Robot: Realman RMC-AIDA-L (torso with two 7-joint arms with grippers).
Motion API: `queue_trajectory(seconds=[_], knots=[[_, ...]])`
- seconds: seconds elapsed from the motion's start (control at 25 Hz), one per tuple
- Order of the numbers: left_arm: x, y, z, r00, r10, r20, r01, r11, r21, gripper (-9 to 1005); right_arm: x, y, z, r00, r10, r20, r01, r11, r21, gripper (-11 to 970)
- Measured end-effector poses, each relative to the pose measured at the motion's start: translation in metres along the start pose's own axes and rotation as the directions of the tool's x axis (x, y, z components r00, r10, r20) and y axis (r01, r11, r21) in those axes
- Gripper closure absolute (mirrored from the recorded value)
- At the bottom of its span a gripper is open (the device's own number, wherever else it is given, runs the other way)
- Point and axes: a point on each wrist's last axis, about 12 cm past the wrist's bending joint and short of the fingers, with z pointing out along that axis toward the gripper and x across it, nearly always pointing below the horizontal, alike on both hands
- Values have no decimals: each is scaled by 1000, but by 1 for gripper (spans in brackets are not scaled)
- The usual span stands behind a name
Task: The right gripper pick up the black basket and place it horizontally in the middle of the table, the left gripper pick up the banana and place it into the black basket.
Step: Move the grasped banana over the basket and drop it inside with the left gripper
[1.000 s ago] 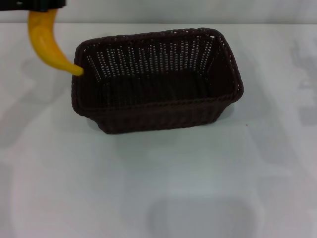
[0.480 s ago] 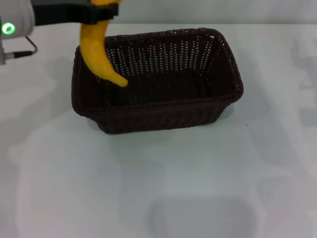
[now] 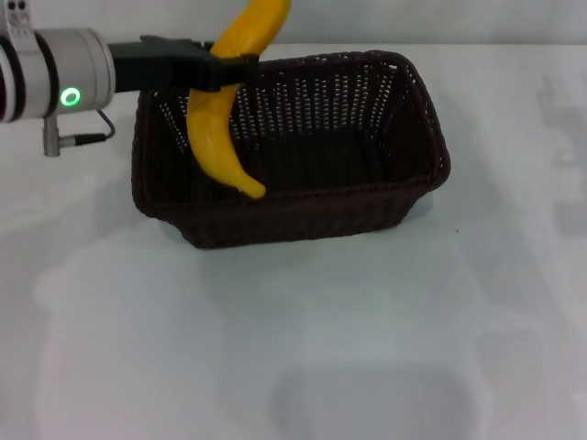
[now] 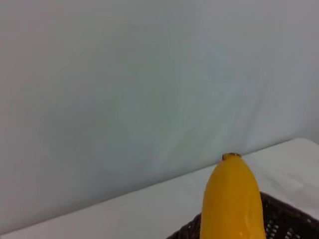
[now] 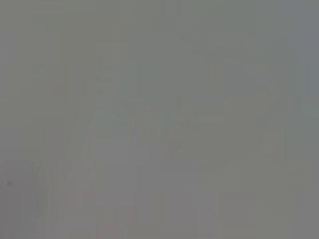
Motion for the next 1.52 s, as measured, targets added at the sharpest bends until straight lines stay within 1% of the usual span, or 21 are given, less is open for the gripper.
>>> queue_trajectory(seconds=[0.28,0.56,0.8,0.96,1.08,1.36,1.52], knots=[[8,4,2,999,-30,-15,30,1000,-1,473,0,0,-1,1000,0,-1,0,1000,3,440],[9,7,0,999,-54,-7,54,999,-3,473,1,-1,-2,1000,-1,-2,1,1000,2,440],[7,14,-7,995,-91,36,92,996,-9,472,1,-1,-1,1000,-1,-1,1,1000,2,439],[9,23,-13,987,-142,73,143,990,-15,472,1,-1,-1,1000,-1,-1,1,1000,3,435],[11,27,-16,984,-158,85,160,987,-11,290,0,-2,-1,1000,-1,-1,1,1000,5,433],[11,26,-17,988,-122,90,123,992,-8,179,1,-3,-1,1000,0,-3,0,1000,9,432],[12,28,-18,990,-95,100,98,995,-16,115,2,-4,-1,1000,-2,-11,2,1000,10,379]])
